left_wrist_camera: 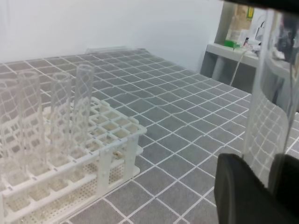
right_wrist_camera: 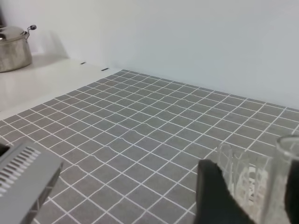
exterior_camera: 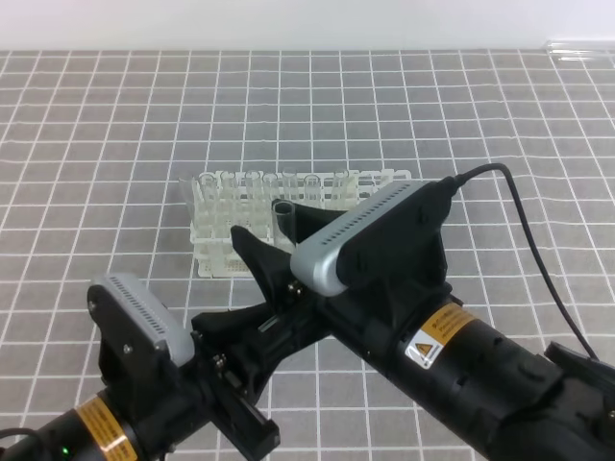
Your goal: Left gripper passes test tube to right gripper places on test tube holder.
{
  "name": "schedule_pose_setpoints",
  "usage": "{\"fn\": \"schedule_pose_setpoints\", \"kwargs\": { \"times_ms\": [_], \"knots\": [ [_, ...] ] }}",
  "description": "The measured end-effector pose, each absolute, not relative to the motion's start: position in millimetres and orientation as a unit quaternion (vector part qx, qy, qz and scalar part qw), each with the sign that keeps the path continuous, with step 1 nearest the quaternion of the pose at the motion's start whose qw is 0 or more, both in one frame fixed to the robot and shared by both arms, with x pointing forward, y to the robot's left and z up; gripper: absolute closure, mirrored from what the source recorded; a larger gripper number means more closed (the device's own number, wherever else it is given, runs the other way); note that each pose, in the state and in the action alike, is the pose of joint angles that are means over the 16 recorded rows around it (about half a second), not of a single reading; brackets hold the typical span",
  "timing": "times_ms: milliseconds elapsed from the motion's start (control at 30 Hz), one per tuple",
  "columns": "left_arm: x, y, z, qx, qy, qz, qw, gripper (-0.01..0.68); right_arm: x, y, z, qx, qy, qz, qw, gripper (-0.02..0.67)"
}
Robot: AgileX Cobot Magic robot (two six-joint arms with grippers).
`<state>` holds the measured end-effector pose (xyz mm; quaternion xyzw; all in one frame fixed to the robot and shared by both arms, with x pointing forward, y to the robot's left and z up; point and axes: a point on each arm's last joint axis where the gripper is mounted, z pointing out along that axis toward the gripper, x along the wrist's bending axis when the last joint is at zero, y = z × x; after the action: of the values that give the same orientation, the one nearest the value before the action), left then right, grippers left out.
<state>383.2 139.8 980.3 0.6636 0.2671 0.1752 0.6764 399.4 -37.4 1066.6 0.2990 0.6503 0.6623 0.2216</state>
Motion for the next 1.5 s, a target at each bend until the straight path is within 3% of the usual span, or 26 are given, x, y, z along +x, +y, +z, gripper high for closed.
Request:
{"fn": "schedule_pose_setpoints", "kwargs": {
  "times_ms": [267,767,1267,1400,1500],
  "knots": [
    [384.0,140.5,979.5,0.666,0.27,0.181,0.672,0.631,399.3,-37.4,1066.5,0.299,0.651,0.662,0.221,0.391],
    [383.6,140.7,980.9,0.663,0.264,0.185,0.676,0.621,399.7,-37.7,1066.9,0.299,0.649,0.663,0.223,0.549],
    [383.5,140.7,983.2,0.65,0.268,0.179,0.688,0.422,399.0,-40.2,1070.6,0.297,0.648,0.664,0.227,0.559],
    [381.3,142.2,984.1,0.644,0.271,0.172,0.695,0.401,397.8,-46.0,1077.4,0.298,0.645,0.662,0.238,0.559],
    [376.8,146.3,985.5,0.634,0.272,0.167,0.704,0.428,396.7,-53.0,1083.7,0.303,0.644,0.657,0.249,0.559]
  ]
}}
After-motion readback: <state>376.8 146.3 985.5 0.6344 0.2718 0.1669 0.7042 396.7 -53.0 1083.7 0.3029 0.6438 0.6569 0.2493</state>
